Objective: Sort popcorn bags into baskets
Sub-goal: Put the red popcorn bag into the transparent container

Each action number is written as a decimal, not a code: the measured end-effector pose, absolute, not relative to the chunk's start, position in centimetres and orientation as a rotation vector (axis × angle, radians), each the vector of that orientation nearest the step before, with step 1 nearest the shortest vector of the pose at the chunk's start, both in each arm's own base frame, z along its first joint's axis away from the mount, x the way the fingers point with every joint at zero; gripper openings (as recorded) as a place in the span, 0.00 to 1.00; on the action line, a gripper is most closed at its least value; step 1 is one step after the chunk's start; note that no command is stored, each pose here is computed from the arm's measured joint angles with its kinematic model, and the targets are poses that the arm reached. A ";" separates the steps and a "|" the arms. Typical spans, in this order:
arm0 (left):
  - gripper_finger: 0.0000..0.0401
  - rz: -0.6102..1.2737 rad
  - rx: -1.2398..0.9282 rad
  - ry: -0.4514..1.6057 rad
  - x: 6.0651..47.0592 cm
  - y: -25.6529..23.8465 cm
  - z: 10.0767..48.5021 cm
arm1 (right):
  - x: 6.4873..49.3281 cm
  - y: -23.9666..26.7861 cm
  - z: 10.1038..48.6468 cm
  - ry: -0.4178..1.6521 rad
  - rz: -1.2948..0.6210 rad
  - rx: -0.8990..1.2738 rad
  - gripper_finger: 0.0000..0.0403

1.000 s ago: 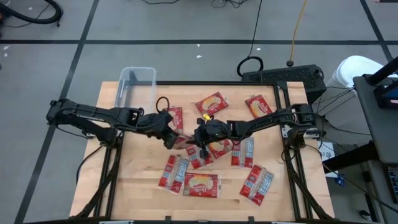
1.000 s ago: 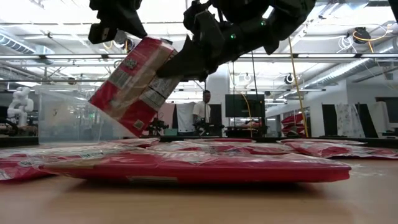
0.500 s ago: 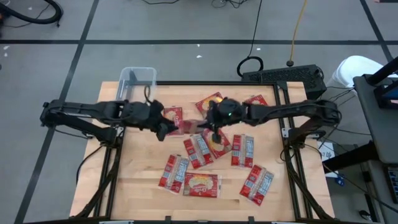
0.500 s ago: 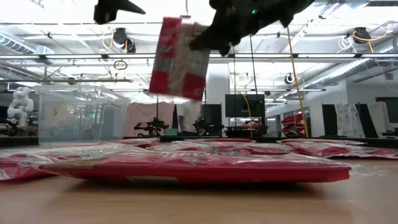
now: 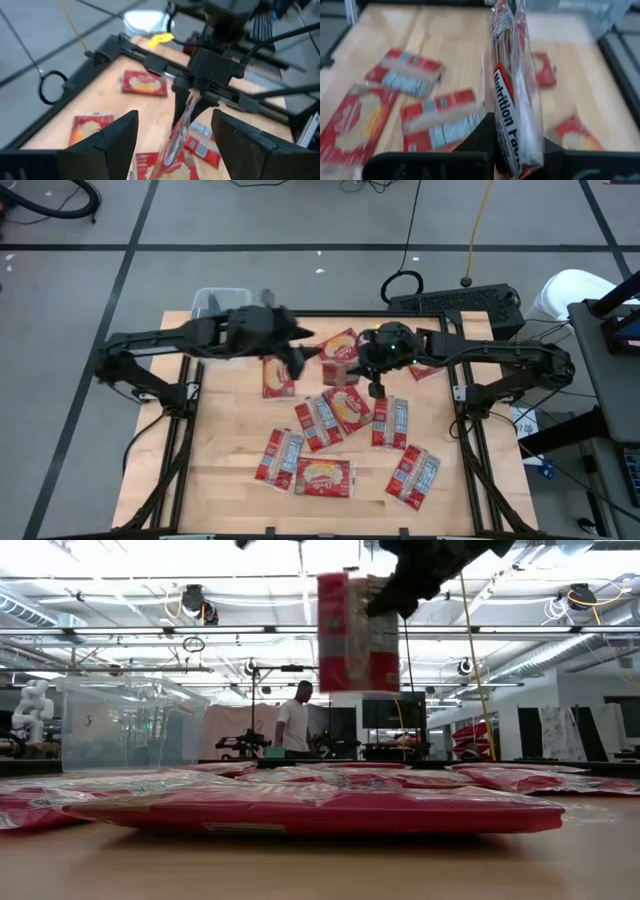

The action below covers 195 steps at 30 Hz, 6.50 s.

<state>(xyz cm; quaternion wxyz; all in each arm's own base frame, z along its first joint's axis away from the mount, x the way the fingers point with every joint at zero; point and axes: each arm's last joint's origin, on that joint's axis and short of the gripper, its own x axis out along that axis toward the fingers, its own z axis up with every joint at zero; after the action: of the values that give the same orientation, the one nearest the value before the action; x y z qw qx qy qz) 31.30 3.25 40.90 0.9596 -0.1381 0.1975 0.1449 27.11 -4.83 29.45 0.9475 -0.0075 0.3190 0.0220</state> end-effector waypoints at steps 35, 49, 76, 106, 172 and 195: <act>0.62 0.177 -0.156 0.637 40.7 1.8 33.2 | 26.1 -4.2 28.4 0.786 0.154 0.120 0.03; 0.47 0.111 -0.069 0.746 41.3 2.4 31.2 | 26.4 -4.3 28.8 0.734 0.149 0.106 0.03; 0.05 0.214 0.178 0.783 29.3 7.2 40.5 | 25.5 -6.0 31.3 0.565 -0.239 0.161 0.48; 0.04 0.498 0.252 1.024 12.4 15.8 41.1 | 26.6 -1.4 32.4 0.392 -0.304 0.676 0.52; 0.03 0.495 0.333 1.202 10.4 14.5 28.0 | 26.2 -5.1 32.5 0.391 -0.383 0.380 0.52; 0.27 0.369 0.204 1.317 10.1 12.6 27.0 | 26.2 -5.0 32.5 0.392 -0.380 0.382 0.52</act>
<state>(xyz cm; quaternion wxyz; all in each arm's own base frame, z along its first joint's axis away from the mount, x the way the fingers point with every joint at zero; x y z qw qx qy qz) 10.12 12.59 27.04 0.7703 0.0941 0.6072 0.1702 26.20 -5.00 32.46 0.9450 0.1874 0.1923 -0.1866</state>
